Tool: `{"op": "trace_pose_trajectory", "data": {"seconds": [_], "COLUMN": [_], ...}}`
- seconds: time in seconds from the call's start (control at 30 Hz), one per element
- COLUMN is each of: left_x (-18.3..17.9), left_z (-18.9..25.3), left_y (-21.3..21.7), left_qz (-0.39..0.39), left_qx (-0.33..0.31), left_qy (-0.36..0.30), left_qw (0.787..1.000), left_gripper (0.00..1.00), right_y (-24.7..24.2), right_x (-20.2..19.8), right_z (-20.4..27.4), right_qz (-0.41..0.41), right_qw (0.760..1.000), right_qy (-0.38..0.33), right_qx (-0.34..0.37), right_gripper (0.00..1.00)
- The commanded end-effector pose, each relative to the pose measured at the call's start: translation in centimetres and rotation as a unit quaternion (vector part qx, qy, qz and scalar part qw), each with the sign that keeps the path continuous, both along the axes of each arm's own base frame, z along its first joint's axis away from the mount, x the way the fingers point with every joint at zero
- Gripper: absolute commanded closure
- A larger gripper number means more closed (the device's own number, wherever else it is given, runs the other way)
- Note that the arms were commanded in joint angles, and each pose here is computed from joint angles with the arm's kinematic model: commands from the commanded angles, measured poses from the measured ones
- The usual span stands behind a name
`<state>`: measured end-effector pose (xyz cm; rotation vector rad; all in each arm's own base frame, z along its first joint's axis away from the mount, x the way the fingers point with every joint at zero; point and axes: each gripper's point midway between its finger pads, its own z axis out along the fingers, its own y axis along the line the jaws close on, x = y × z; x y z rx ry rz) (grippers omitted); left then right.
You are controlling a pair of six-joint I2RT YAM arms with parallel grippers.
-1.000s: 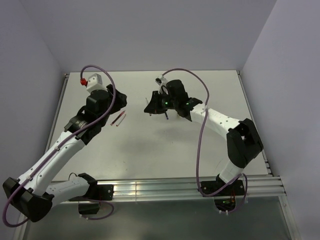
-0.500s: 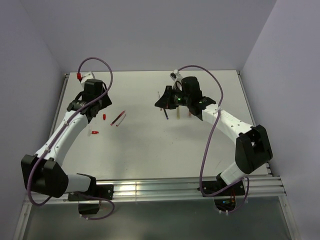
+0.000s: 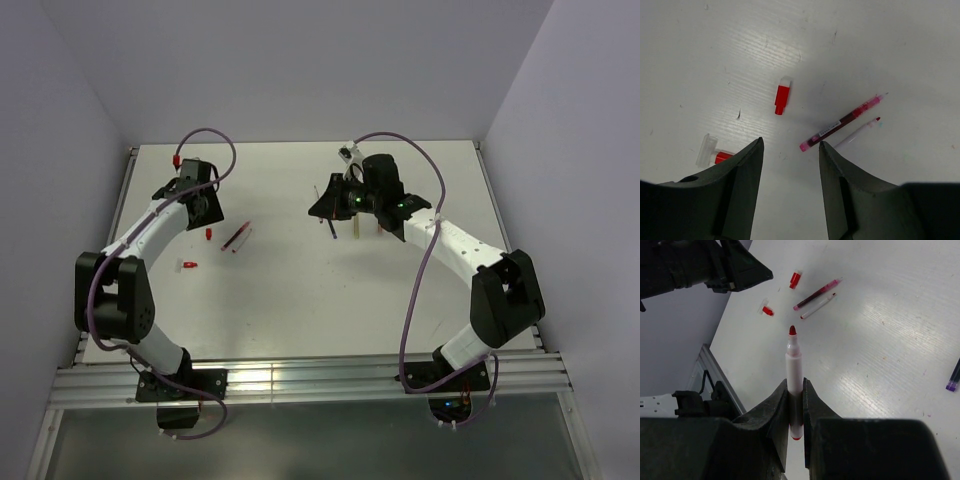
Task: Insert the pens into the pen caps
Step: Insert the pen cap onto the pen.
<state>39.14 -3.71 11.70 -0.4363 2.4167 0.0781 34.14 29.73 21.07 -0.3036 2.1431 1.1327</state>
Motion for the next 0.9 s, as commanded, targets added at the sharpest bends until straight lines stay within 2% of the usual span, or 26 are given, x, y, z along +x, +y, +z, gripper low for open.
{"op": "trace_pose_trajectory", "data": {"seconds": [0.0, 0.4, 0.87], "left_x": [1.5, 3.7, 4.0], "left_z": [0.8, -2.9, -6.6], "left_y": [0.3, 1.4, 1.6], "left_qz": [-0.014, -0.013, -0.011], "left_qx": [0.006, 0.015, 0.004], "left_qy": [-0.01, 0.039, 0.08], "left_qw": [1.0, 0.999, 0.997], "left_gripper": [0.47, 0.5, 0.52], "right_y": [-0.1, -0.2, -0.5], "right_x": [0.0, 0.1, 0.3], "right_z": [2.0, 1.7, 1.9], "right_qz": [0.004, 0.001, -0.003], "right_qw": [0.999, 1.0, 0.999], "right_qy": [-0.03, -0.024, -0.026], "right_qx": [0.019, 0.019, 0.02], "right_gripper": [1.0, 1.0, 1.0]}}
